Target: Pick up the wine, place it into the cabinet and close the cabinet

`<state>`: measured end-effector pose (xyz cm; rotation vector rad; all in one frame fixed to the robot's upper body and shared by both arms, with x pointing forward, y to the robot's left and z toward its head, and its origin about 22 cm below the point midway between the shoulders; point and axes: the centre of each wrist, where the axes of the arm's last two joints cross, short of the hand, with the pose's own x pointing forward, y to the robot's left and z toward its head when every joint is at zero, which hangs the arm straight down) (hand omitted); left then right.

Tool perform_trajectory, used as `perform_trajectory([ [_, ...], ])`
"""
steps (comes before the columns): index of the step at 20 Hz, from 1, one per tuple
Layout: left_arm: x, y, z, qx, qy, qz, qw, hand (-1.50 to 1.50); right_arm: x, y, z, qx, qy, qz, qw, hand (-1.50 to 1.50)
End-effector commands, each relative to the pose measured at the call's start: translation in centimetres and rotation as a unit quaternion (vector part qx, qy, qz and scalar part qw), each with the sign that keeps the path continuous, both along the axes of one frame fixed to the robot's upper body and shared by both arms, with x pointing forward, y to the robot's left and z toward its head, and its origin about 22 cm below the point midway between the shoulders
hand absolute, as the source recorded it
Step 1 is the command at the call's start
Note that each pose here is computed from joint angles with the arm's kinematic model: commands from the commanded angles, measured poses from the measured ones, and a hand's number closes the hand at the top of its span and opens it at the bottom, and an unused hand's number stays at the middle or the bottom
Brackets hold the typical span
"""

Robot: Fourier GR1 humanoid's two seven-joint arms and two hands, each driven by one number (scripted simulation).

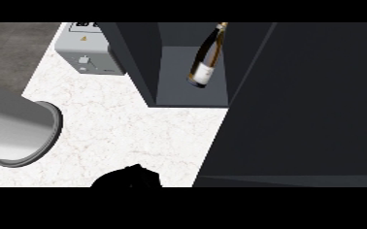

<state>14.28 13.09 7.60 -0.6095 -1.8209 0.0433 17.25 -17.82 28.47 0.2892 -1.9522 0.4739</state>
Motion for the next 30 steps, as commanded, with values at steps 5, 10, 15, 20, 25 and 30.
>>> perform_trajectory([
  [5, -1.0, 6.7, 1.3, -0.002, -0.017, -0.01, 0.9998, 1.5, -2.1, 3.0, -0.8, 0.009, 0.048, 0.164, 0.985, 1.5],
  [10, -1.7, 10.9, 1.8, -0.003, -0.023, 0.01, 0.9997, 1.5, -2.8, 6.3, -1.2, -0.015, 0.065, 0.179, 0.982, 1.5],
  [15, 0.0, 16.3, 2.9, 0.001, -0.049, 0.036, 0.9982, 1.5, -1.8, 10.9, -0.2, -0.051, 0.037, 0.194, 0.979, 1.5],
  [20, -0.4, 18.6, 3.0, 0.004, -0.033, 0.002, 0.9994, 1.5, -0.7, 16.5, -1.5, -0.066, 0.02, 0.156, 0.985, 1.5],
  [25, 0.1, 20.3, 3.6, -0.001, -0.036, -0.023, 0.9991, 1.5, 4.2, 20.2, -0.6, -0.058, 0.012, 0.094, 0.994, 1.5],
  [30, 0.0, 21.5, 5.3, 0.003, -0.034, -0.027, 0.999, 1.5, 8.5, 22.2, 0.4, -0.058, 0.035, 0.056, 0.996, 1.5],
])
